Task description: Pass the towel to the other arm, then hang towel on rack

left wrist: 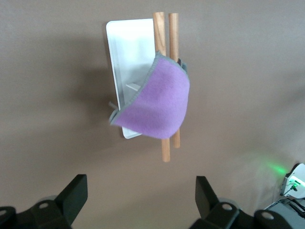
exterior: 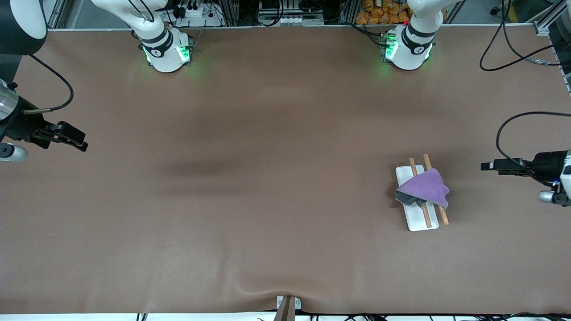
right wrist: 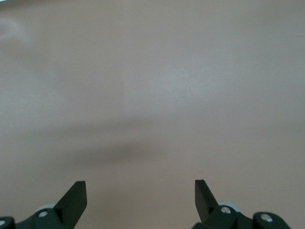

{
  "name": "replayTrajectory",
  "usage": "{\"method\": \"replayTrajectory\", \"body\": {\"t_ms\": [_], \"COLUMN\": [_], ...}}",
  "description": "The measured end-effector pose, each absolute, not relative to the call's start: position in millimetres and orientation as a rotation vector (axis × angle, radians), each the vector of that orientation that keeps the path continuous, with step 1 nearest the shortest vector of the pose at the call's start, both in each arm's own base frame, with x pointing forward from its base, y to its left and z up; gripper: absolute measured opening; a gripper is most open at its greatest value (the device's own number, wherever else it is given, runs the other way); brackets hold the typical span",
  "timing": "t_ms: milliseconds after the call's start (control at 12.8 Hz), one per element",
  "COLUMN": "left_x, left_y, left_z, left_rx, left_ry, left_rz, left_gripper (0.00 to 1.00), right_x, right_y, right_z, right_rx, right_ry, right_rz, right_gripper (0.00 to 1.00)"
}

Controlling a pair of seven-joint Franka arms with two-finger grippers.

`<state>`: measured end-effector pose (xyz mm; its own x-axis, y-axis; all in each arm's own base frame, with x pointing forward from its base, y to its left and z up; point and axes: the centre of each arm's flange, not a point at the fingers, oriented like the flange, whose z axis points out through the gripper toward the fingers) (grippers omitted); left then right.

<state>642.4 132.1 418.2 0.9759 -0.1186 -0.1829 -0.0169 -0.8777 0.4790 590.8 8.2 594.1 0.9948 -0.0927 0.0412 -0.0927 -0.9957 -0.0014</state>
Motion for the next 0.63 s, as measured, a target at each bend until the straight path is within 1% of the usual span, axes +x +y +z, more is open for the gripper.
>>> {"method": "replayTrajectory", "body": {"t_ms": [235, 392, 627], "left_x": [630, 619, 607], "left_y": [118, 89, 51], "left_z": [483, 529, 568], "left_rx": [2.743, 2.834, 2.99], "left_ry": [-0.107, -0.018, 0.099], "left_rz": [-0.246, -0.229, -0.21], "left_gripper": [1.0, 1.0, 1.0], "right_x": [588, 586, 586], "right_y": [1, 2, 2], "right_z": [600, 605, 606], "right_rx": [3.135, 3.135, 3.135], "right_ry": [-0.164, -0.164, -0.162], "right_rz": [0.079, 0.093, 0.099], "right_gripper": [1.0, 1.0, 1.0]}}
